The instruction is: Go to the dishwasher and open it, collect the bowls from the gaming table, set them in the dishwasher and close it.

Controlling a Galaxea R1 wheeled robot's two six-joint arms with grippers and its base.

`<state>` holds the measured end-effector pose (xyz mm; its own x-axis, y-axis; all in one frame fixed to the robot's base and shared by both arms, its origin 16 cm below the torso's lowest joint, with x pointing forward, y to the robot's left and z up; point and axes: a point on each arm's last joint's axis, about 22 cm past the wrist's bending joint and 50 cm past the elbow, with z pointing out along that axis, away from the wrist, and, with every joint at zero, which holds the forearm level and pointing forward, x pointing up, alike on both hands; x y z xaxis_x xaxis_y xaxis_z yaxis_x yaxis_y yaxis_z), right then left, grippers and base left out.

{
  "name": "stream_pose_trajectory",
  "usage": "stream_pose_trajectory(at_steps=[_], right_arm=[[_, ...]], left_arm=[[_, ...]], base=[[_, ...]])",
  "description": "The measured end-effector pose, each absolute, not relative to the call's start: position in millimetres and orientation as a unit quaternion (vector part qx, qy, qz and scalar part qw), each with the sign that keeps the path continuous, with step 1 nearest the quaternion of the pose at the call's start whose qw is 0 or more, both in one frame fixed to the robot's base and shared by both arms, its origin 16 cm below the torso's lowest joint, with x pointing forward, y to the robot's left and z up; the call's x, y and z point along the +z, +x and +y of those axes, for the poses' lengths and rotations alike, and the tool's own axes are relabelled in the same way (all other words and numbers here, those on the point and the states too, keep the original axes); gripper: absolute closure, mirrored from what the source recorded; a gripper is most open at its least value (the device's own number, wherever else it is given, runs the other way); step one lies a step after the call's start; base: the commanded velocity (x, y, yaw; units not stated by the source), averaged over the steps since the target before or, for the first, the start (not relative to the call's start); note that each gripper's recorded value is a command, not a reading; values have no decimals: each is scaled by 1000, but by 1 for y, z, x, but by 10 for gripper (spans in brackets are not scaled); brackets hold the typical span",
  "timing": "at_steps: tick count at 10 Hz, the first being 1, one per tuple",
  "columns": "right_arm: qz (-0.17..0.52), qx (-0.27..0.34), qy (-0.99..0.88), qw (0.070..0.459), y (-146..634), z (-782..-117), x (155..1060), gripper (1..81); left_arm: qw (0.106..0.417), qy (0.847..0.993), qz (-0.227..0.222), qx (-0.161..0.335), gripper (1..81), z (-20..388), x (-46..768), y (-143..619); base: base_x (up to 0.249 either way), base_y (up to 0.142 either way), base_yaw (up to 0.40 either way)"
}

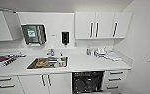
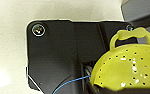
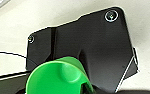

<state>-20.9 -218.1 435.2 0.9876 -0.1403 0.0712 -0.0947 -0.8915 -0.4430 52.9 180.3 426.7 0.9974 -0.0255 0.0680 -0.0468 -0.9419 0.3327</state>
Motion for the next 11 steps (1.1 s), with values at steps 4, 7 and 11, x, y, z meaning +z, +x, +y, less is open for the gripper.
stream_pose_trajectory(at_steps=[4, 7, 11], right_arm=[[61, -50, -972, 222, -21, -222, 435, 811], [60, -50, -972, 222, -21, -222, 435, 811], [61, -50, -972, 222, -22, -222, 435, 811]], left_arm=[[170, 985, -18, 31, 811, 180, 427, 51], [170, 985, -18, 31, 811, 180, 427, 51], [170, 985, -18, 31, 811, 180, 427, 51]], base=[[119, 0, 0], [123, 0, 0], [123, 0, 0]])
